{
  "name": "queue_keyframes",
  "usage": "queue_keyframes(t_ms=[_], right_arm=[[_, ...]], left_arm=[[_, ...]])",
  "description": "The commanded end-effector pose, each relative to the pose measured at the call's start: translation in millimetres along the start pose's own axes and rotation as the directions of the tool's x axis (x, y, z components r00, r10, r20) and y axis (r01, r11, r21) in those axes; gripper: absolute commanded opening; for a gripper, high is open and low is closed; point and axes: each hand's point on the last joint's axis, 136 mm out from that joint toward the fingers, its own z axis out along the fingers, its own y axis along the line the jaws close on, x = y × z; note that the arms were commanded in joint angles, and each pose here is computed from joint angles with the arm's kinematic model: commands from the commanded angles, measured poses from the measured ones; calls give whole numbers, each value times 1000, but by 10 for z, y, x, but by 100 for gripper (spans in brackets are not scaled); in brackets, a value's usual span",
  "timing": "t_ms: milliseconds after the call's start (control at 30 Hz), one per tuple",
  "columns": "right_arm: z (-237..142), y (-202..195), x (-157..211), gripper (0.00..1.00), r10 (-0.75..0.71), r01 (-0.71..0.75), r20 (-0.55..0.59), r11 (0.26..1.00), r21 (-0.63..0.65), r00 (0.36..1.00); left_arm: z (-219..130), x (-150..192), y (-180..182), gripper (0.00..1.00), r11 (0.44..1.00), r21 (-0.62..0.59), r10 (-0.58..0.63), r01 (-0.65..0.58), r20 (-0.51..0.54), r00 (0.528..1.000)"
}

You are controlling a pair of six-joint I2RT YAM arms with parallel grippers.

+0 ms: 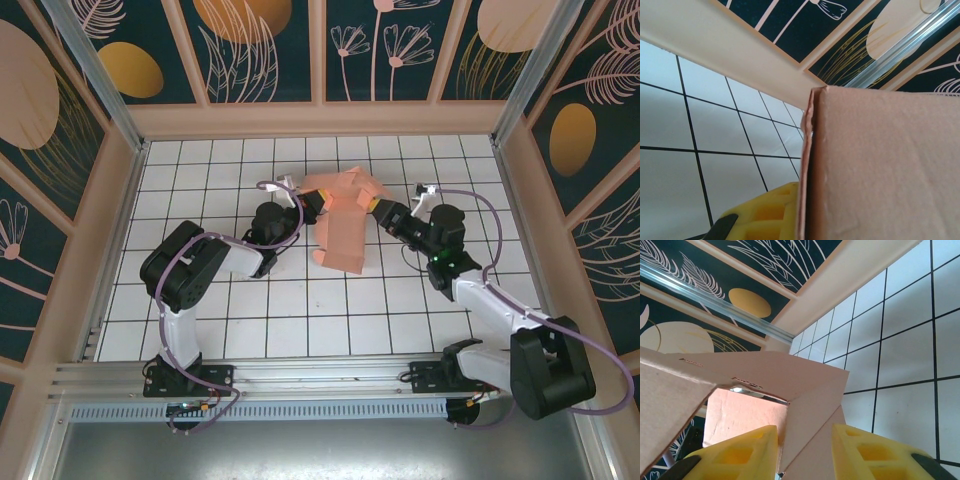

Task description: Fold the paper box

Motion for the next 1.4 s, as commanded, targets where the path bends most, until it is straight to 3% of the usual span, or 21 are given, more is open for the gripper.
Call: queue_keyframes(t_ms=[0,200,333,400,533,567,633,700,733,767,867,900,967,1067,1367], right_arm=[[101,132,-14,34,-22,21,-25,999,-31,999],[236,202,38,32,-33,30,-64,998,-47,997],[246,110,46,20,-27,27,-65,1000,-4,998],[238,94,40,0,-25,26,-62,1000,10,998],[237,93,35,0,-25,27,-72,999,27,997],[235,85,21,4,-23,26,-65,999,38,998],[232,79,8,29,-34,37,-57,998,47,998],[238,91,11,34,-38,40,-58,998,39,998],[247,94,23,23,-38,40,-64,999,34,997],[254,103,33,0,-39,41,-69,999,29,997],[271,85,57,0,-38,41,-80,999,32,996],[269,88,52,2,-39,42,-78,999,33,996],[236,81,11,35,-56,59,-54,997,47,997],[128,80,-109,55,-103,102,12,991,88,995],[-178,362,-504,63,-268,243,116,951,191,956]], left_arm=[[25,-36,-79,0,999,38,7,-8,16,1000],[24,-25,-69,0,999,34,10,-11,15,1000],[11,-31,-57,0,1000,24,20,-20,18,1000],[3,-35,-42,0,999,15,29,-29,21,999],[9,-31,-11,0,999,3,38,-38,21,999],[13,-20,-2,0,999,1,37,-37,19,999],[20,-7,10,0,999,0,37,-37,15,999],[22,4,29,0,999,-4,37,-37,14,999],[23,10,30,0,999,-5,36,-36,13,999],[23,12,36,0,999,-6,36,-36,12,999],[17,7,27,0,999,-4,36,-36,14,999],[12,-4,18,0,999,-3,33,-33,17,999],[-9,-28,3,0,1000,0,30,-30,27,999],[-35,-73,37,0,999,-33,44,-43,42,998],[-21,-163,387,0,965,-244,120,-102,62,991]])
